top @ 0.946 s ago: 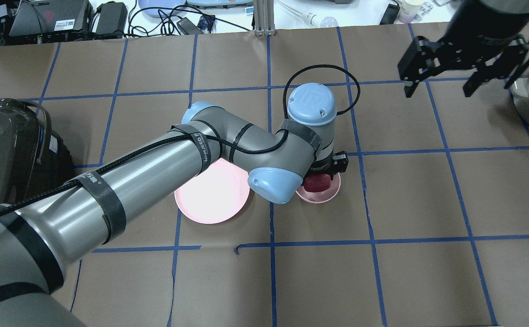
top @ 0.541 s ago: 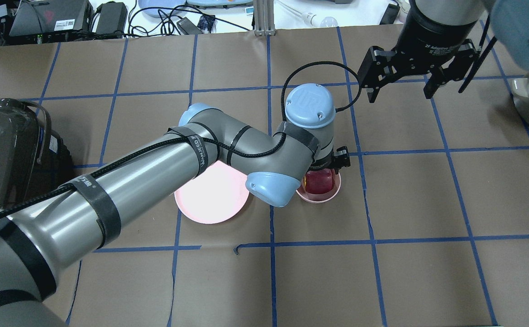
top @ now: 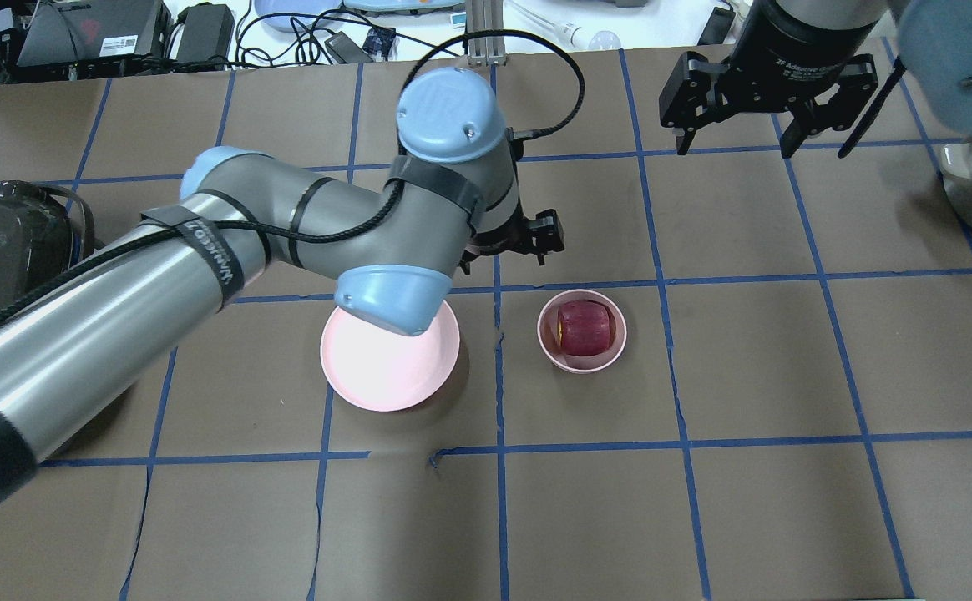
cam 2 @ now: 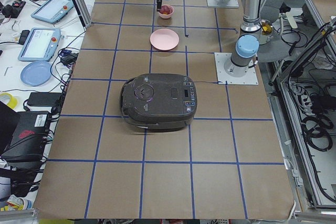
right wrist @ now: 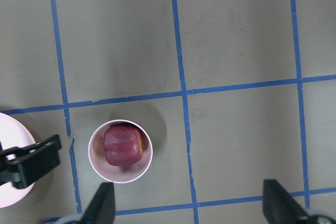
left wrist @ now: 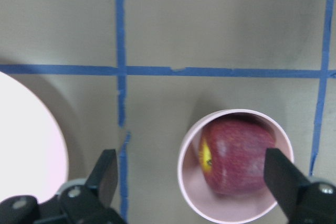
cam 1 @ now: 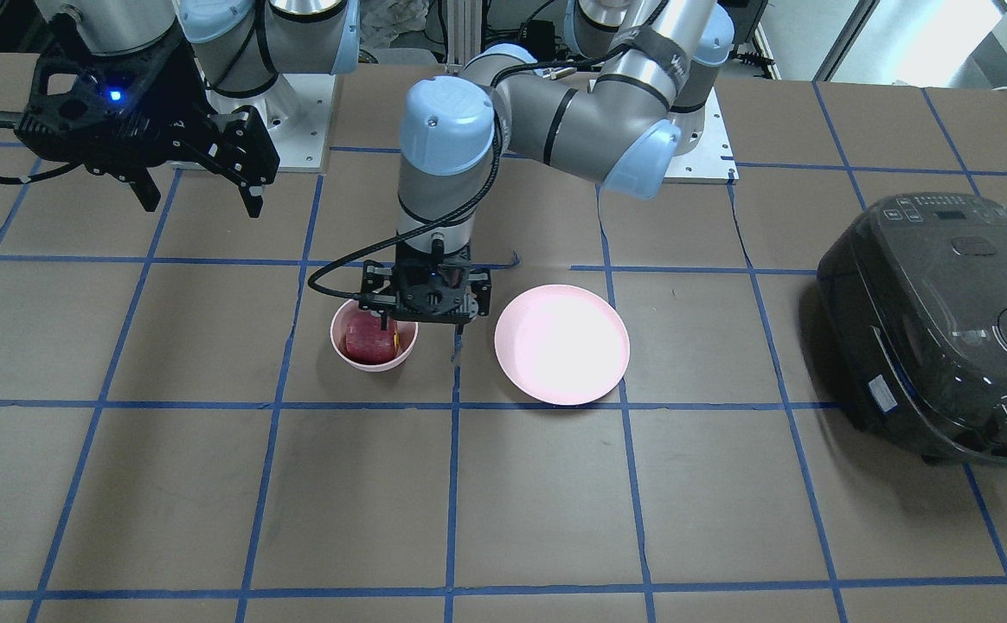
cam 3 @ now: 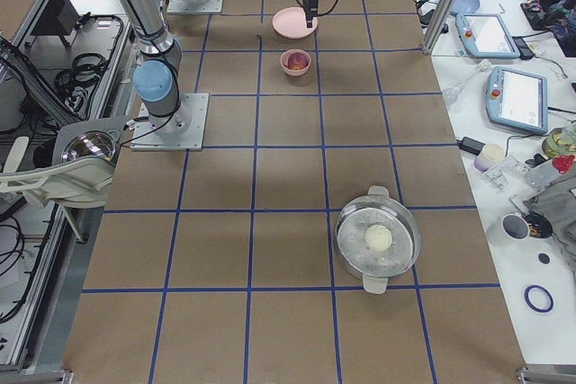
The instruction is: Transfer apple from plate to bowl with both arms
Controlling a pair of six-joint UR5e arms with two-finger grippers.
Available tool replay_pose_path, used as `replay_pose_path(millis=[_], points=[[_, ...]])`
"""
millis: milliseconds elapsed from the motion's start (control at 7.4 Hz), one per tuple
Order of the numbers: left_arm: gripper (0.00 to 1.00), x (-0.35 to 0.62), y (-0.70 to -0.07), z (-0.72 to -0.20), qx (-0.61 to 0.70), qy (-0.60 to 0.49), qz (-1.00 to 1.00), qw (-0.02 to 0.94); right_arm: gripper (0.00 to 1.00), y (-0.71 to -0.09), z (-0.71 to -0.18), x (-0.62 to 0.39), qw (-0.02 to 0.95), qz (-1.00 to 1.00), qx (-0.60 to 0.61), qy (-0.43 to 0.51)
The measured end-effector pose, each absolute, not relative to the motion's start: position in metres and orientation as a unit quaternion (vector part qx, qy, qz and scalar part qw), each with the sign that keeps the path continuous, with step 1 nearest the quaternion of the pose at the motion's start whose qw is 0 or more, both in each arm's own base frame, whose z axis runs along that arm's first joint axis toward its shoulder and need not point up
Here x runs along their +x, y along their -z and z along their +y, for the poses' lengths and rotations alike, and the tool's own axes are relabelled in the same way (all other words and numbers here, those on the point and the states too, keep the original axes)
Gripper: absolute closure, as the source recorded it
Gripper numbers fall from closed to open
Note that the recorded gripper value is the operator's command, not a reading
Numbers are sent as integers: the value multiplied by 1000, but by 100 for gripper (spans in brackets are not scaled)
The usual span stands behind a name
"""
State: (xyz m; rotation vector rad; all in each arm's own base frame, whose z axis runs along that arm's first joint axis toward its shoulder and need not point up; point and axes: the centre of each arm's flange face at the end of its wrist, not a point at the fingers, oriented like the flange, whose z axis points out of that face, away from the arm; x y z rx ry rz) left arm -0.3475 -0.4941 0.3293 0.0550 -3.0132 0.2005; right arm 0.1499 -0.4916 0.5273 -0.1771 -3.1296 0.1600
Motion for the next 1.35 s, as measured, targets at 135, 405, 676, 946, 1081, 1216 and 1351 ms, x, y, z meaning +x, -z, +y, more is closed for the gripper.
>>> replay_pose_path(millis=[135, 405, 676, 946, 1081, 1216, 1351], points=[[0, -311, -354, -499, 13, -72, -996, 58, 0, -527, -492, 150, 1, -997, -63, -52], [0, -240, -408, -503, 16, -61, -997, 46, 0, -528, -492, 150, 0, -997, -65, -52], [0, -191, -465, -515, 47, -54, -997, 33, 0, -527, -492, 150, 0, -997, -64, -52], [0, -172, -496, -526, 58, -38, -998, 3, 0, -527, -492, 150, 0, -997, -64, -51], [0, -169, -503, -528, 57, -36, -998, -3, 0, -527, -492, 150, 1, -997, -64, -50], [0, -168, -506, -527, 53, -35, -998, -5, 0, -527, -492, 150, 2, -997, -64, -50], [0, -169, -505, -523, 50, -30, -998, -6, 0, -527, -492, 149, 2, -997, -64, -50]])
